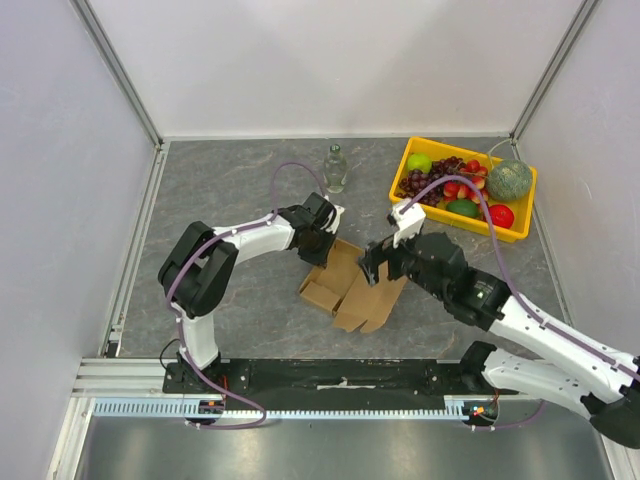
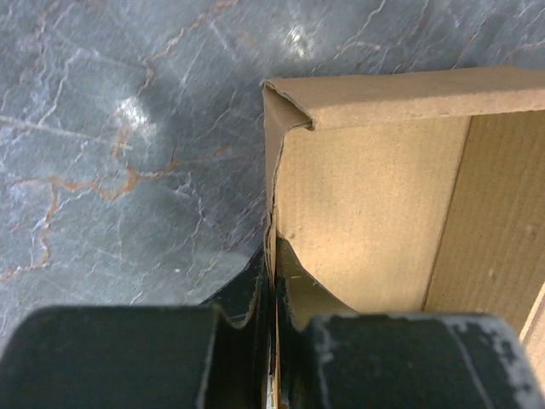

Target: Fold the paper box

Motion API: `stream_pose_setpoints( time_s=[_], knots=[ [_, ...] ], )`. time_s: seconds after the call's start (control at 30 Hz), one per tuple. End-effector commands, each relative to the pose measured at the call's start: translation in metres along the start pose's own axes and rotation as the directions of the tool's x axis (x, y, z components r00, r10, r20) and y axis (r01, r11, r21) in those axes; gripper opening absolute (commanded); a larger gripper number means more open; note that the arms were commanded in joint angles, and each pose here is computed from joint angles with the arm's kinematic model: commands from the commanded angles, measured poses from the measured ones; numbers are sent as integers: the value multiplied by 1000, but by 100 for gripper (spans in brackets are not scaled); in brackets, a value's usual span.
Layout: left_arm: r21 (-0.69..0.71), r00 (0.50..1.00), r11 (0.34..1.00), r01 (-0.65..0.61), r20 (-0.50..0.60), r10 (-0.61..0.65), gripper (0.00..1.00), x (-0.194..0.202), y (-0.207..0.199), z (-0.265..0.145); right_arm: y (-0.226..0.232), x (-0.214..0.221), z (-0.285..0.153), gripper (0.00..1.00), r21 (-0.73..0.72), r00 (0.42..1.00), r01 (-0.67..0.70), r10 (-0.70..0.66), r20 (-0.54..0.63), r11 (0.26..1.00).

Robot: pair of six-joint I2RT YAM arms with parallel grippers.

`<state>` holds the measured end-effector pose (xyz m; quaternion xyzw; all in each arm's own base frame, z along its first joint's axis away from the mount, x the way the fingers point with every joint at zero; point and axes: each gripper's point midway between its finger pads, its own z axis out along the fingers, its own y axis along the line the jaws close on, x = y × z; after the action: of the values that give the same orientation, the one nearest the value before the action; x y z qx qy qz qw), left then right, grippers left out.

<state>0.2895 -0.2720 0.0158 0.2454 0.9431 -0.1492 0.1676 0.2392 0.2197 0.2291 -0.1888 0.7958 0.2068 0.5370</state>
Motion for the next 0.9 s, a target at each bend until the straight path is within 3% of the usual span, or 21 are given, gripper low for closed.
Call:
stream_pose_setpoints(
  time_s=[0.0,0.23,0.33,0.43,0.67,0.87],
  knots=[
    [-39,995,997,-65,-73,62,8,18,11,24,50,25,-7,98,-180,990,135,-140,-17,974],
    [-18,993,998,-59,-106,56,9,28,9,32,102,58,3,98,-308,956,279,-294,-4,910],
    [4,992,998,-57,-117,57,8,30,6,34,115,65,12,90,-345,957,280,-289,26,896],
    [28,991,998,-53,-123,56,8,30,2,36,121,77,23,86,-359,955,287,-296,29,888],
    [50,990,998,-48,-132,54,7,31,-1,39,132,98,47,85,-378,939,321,-343,10,868],
    [48,989,998,-47,-135,54,6,30,-1,39,130,117,62,75,-363,924,344,-381,-36,866]
  ],
)
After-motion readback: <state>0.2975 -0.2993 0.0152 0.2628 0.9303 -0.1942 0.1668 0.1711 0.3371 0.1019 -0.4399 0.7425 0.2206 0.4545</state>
